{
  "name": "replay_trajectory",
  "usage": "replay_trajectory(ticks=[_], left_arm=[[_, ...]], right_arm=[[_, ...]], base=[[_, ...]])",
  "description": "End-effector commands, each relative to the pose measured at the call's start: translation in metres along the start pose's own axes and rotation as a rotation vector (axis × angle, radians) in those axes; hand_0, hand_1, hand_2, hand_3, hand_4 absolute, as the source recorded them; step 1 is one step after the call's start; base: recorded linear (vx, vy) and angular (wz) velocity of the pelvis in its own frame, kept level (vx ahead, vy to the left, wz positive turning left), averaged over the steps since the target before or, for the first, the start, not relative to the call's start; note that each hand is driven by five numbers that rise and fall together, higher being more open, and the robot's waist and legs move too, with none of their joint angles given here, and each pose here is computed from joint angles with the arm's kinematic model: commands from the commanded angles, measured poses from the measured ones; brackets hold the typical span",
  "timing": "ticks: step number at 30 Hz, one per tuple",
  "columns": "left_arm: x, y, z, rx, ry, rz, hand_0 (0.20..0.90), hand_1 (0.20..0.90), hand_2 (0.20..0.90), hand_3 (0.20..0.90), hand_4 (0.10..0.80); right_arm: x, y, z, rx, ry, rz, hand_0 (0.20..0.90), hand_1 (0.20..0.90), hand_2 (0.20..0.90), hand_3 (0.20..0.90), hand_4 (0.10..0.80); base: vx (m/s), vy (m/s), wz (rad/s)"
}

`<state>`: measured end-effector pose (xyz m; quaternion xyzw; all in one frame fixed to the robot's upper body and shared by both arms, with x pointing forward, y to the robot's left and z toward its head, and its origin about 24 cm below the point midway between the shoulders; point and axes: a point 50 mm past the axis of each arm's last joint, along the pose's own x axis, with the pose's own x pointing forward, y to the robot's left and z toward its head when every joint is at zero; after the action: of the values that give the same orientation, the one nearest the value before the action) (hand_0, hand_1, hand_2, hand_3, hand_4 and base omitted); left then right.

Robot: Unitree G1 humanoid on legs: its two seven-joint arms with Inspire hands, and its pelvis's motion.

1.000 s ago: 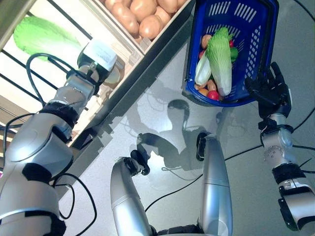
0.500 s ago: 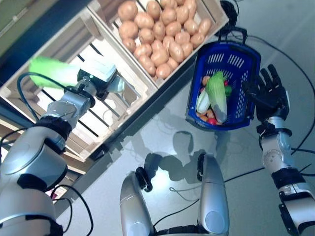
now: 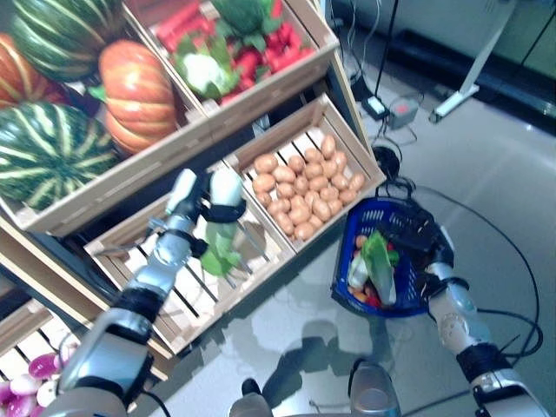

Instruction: Put vegetables into the basket

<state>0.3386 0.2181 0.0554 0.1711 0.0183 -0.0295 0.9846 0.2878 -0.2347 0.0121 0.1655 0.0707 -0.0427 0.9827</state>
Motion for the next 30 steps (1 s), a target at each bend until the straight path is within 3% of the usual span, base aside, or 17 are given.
replay_trajectory(ticks=[1,7,13,20,30], left_arm=[[0.001,0.024,0.052,-0.197,-0.321,0.059,0.300,0.300,0.300,0.300,0.400],[-0.015,-0.008,0.064,-0.443,-0.429,-0.145,0.300,0.300,0.300,0.300,0.400],[-0.030,-0.014,0.080,-0.415,-0.508,-0.226,0.300,0.300,0.300,0.300,0.400],[-0.036,-0.030,0.106,-0.121,-0.591,-0.285,0.300,0.300,0.300,0.300,0.400],[-0.037,-0.044,0.111,-0.251,-0.585,-0.374,0.300,0.300,0.300,0.300,0.400]], right_arm=[[0.012,0.049,0.019,0.068,-0.116,0.150,0.900,0.900,0.900,0.900,0.800],[-0.003,0.093,0.010,0.109,-0.053,0.463,0.900,0.900,0.900,0.900,0.800],[-0.010,0.104,0.009,0.094,0.041,0.605,0.900,0.900,0.900,0.900,0.800],[-0.024,0.125,0.014,0.208,0.079,0.759,0.900,0.900,0.900,0.900,0.800],[-0.042,0.137,-0.005,0.135,0.223,0.939,0.900,0.900,0.900,0.900,0.800]], base=[[0.051,-0.059,-0.03],[0.019,-0.065,0.00],[0.030,-0.047,0.08],[0.036,-0.022,0.17],[0.028,-0.013,0.11]])
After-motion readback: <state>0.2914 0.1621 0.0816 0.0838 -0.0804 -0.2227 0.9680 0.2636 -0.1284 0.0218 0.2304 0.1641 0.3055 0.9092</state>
